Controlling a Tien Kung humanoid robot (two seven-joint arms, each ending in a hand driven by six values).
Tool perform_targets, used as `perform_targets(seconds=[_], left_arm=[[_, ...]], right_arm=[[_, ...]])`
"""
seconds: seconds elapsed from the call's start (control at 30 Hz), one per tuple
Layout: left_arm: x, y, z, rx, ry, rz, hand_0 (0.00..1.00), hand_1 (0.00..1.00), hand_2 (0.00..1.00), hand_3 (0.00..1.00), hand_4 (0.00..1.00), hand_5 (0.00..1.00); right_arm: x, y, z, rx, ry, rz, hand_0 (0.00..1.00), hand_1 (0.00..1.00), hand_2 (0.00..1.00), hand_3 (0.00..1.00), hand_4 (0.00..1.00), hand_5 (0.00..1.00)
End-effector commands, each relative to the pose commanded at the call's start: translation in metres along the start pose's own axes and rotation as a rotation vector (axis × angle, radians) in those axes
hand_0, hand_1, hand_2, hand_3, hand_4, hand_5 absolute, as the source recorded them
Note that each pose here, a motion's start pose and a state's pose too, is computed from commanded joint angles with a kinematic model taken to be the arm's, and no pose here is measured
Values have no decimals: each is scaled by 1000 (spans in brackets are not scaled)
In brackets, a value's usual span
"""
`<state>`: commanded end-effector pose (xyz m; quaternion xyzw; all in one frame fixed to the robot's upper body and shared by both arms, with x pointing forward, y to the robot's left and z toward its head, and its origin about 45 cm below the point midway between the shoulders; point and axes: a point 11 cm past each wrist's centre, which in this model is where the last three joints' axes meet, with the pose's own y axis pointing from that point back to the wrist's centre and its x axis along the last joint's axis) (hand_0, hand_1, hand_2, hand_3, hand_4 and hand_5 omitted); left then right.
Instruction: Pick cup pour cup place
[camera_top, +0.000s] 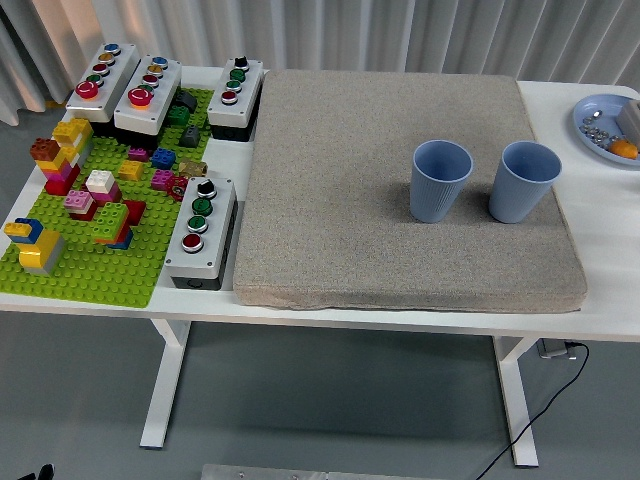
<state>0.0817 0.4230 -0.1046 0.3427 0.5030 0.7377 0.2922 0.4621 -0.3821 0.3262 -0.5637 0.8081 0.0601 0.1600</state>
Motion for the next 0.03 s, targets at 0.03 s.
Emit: perform_targets(seconds=[0.03], left_arm=[[0,0,0,0,0,0,652,726,739,652,494,987]], right_arm=[[0,0,0,0,0,0,924,804,780,801,758,990]])
